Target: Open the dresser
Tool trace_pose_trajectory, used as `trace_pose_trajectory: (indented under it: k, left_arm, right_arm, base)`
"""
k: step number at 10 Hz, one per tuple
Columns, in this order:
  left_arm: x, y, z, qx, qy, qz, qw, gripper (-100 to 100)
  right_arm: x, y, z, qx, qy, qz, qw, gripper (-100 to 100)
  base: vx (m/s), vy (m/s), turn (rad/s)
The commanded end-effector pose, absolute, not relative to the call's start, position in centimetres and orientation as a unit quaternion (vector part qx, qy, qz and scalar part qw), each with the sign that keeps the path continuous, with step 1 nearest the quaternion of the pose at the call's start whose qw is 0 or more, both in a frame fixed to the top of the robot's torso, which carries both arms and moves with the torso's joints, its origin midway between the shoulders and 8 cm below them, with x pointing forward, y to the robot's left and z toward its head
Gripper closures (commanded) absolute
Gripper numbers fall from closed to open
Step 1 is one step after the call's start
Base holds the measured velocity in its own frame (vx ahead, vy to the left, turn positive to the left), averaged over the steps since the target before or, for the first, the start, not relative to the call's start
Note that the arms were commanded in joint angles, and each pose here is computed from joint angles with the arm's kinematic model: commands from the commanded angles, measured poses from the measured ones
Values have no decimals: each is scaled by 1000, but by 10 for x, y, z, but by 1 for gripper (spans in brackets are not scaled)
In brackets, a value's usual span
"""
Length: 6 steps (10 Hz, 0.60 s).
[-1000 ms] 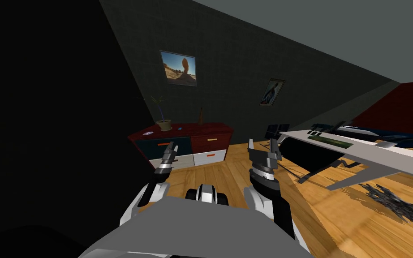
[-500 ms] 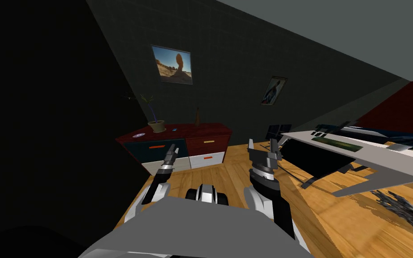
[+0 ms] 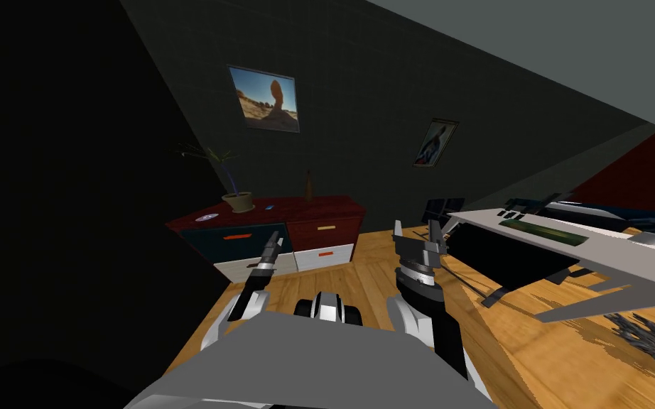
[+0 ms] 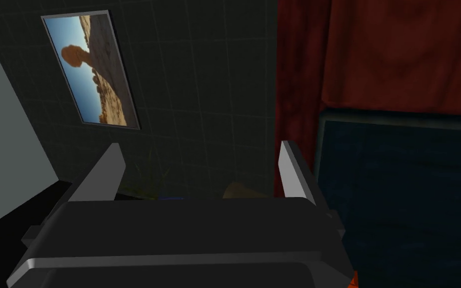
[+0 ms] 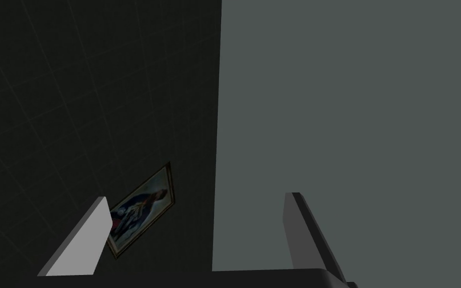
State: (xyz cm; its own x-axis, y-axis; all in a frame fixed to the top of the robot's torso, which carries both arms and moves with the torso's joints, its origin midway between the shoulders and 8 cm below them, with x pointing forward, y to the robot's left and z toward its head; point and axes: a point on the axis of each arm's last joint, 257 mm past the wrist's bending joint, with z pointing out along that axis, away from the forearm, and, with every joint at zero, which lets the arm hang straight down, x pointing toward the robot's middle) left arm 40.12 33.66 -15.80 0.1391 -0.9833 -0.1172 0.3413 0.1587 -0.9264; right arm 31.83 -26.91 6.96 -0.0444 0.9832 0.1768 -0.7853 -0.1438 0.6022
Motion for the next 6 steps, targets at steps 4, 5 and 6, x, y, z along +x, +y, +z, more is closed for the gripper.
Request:
trace_pose_trajectory:
  k: [4,5,6]
  left_arm:
    - [406,347,-203,-418,429,-489,634,-100]
    - [407,349,-211,-423,433,-484,632,-100]
    - [408,351,-220,-428,436,-479,630,-100]
  right_arm:
    - [318,-269,70,283,175,701,631,0]
    - [318,-269,70,283,175,701,631,0]
    - [318,-269,70,283,175,701,631,0]
  base:
    - [120,-126,10]
    - [148,-140,16]
    - [162,-132,9]
